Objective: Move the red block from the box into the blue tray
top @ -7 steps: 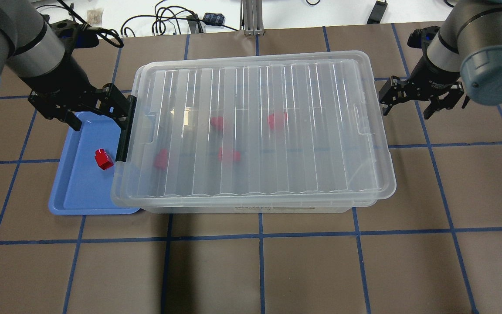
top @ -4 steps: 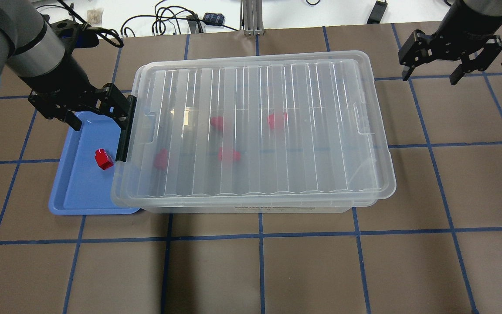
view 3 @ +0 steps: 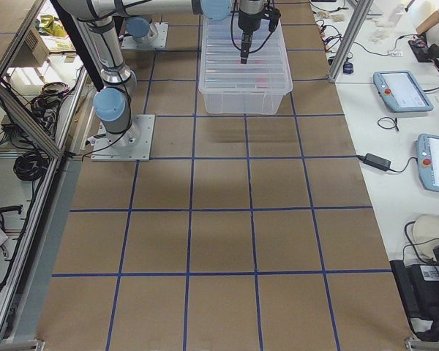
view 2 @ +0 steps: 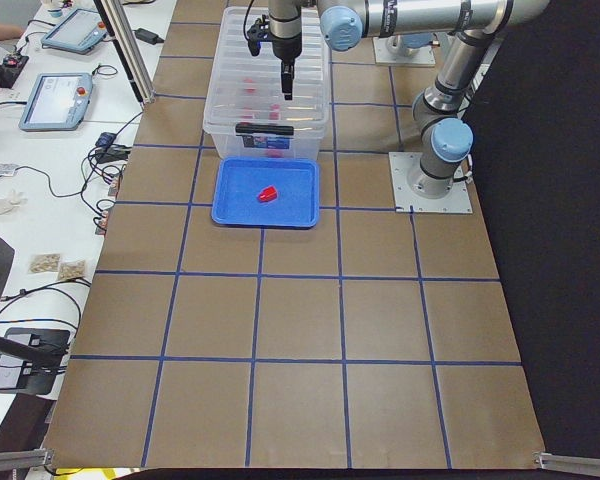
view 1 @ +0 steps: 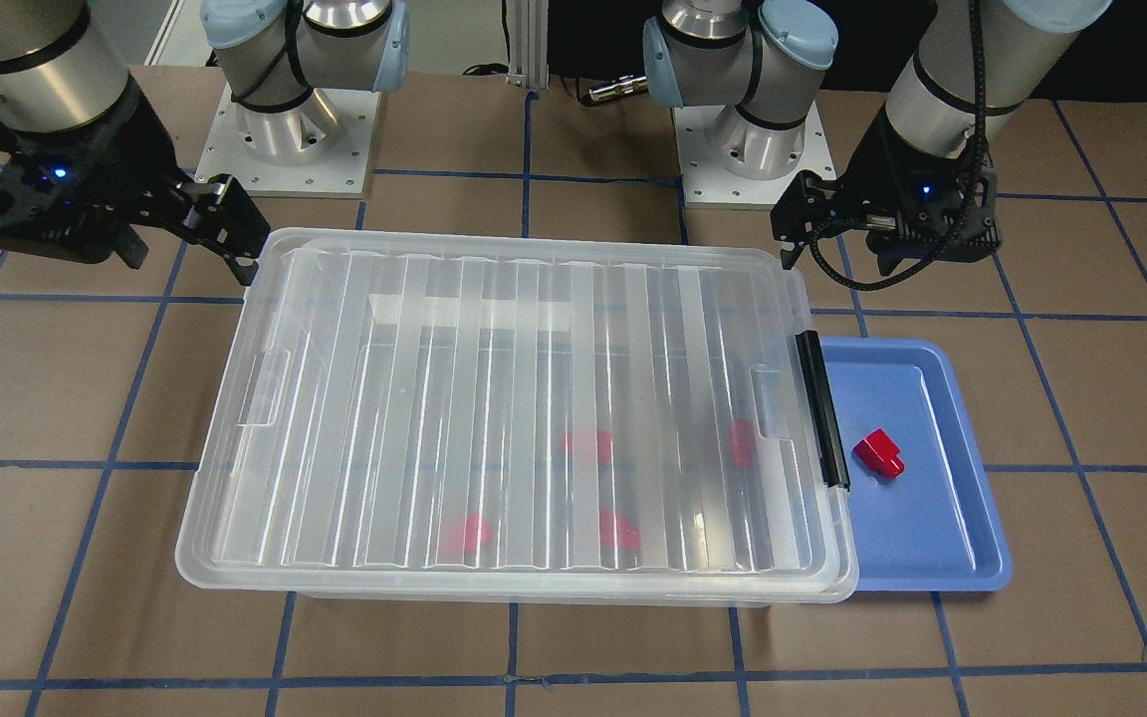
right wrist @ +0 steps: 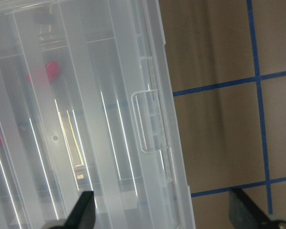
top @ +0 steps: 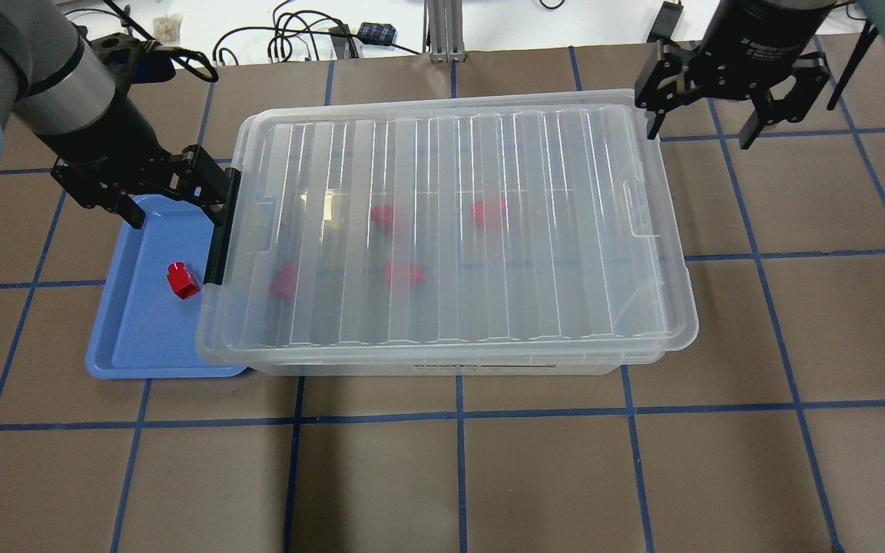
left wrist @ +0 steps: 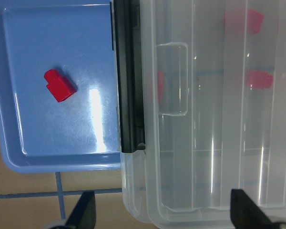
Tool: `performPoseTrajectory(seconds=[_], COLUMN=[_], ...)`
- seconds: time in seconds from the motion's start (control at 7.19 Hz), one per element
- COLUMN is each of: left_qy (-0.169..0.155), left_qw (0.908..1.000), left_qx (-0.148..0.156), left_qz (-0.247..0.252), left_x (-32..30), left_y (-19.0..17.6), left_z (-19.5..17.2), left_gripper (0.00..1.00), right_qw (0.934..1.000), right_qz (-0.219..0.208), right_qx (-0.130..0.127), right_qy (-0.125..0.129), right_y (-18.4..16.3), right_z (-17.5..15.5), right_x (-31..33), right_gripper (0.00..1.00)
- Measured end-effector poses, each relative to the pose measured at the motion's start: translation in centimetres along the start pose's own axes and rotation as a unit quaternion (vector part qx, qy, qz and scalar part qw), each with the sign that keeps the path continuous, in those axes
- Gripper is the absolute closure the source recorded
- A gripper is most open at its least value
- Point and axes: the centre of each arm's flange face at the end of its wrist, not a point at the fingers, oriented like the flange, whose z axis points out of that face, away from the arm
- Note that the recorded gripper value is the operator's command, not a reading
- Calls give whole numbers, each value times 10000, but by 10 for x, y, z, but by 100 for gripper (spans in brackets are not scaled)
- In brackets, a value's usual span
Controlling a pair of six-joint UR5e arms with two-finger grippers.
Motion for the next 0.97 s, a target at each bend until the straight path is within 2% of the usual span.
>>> performPoseTrajectory(seconds=[0.42,0.97], left_qy=[5,13], left_qw=[9988,9985], left_qx=[-38,-46], left_qz=[-485,-554], left_x=[-1,-1], left_y=[-2,-3], left_z=[4,5], left_gripper=[0,0], right_qw=[10000,10000], right_qz=[-34,-33], right_qx=[-16,-38], right_qy=[17,27], right_y=[8,6], right_z=[4,6], right_x=[-18,-20], right_gripper=[0,0])
